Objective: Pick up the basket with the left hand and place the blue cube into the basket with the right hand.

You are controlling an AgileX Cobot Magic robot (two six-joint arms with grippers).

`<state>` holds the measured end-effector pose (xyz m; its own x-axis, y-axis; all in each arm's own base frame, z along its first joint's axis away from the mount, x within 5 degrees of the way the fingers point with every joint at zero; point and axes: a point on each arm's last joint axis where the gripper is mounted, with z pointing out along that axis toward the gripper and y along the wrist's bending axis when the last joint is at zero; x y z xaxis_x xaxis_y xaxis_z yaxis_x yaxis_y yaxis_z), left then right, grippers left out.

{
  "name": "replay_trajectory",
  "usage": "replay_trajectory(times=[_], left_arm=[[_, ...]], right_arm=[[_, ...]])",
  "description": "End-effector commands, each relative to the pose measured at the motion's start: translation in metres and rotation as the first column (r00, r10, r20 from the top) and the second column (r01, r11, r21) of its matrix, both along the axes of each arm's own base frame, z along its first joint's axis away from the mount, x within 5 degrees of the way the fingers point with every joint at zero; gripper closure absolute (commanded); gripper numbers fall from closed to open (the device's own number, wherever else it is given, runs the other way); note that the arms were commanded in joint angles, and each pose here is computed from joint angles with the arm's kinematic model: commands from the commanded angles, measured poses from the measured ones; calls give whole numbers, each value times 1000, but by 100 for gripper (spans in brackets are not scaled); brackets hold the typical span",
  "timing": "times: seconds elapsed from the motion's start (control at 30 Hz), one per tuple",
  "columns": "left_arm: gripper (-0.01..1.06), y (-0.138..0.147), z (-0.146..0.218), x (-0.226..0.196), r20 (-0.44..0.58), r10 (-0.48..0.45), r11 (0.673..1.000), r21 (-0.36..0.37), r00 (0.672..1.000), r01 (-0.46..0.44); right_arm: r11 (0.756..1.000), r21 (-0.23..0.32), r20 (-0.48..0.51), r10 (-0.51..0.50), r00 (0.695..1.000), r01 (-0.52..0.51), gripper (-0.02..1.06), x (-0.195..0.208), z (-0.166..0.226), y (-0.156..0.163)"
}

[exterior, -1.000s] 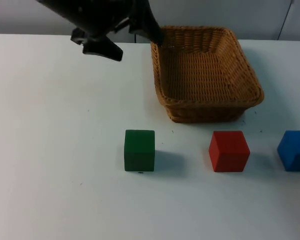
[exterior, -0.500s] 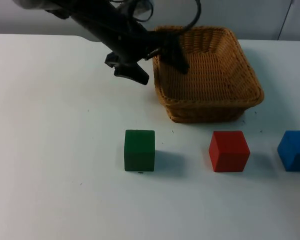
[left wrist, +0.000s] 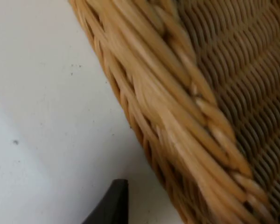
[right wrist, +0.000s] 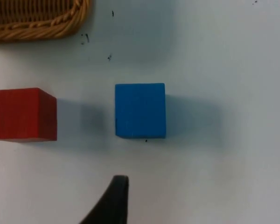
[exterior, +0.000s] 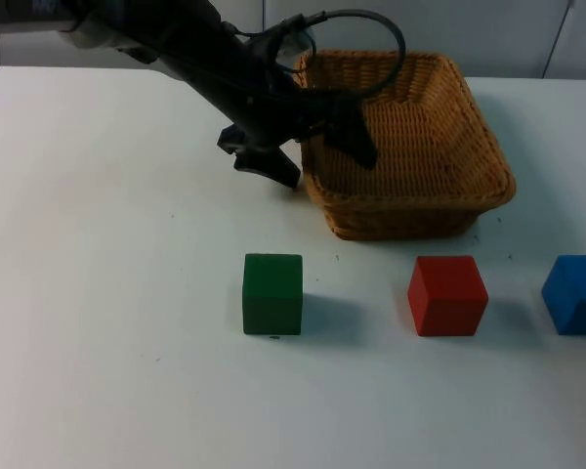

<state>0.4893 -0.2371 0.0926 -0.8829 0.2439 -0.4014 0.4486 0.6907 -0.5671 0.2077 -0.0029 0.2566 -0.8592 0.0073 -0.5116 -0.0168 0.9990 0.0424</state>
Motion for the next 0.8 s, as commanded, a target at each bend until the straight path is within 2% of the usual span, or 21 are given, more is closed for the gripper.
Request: replay_trajectory(times=[0.0,0.27,0.33,0.5,0.77], left_arm=[[1,-4,2,-1,-3,-8,1000,-21,1000,7],[3,-4,2,0,-16,24,999,-31,1000,-24],[6,-4,2,0,-16,26,999,-31,1000,-26],[36,-4,2,1,-28,51,998,-33,998,-52],[38,-4,3,3,-12,67,997,-33,998,-68]], right_arm=[[1000,2,13,-4,1000,4,4,2,1,-1],[1000,4,13,-7,1000,7,6,2,1,-1],[1000,6,15,-8,1000,8,6,2,1,-1],[1000,26,21,-14,1000,13,6,3,2,0],[1000,26,23,-14,1000,14,6,3,2,0]])
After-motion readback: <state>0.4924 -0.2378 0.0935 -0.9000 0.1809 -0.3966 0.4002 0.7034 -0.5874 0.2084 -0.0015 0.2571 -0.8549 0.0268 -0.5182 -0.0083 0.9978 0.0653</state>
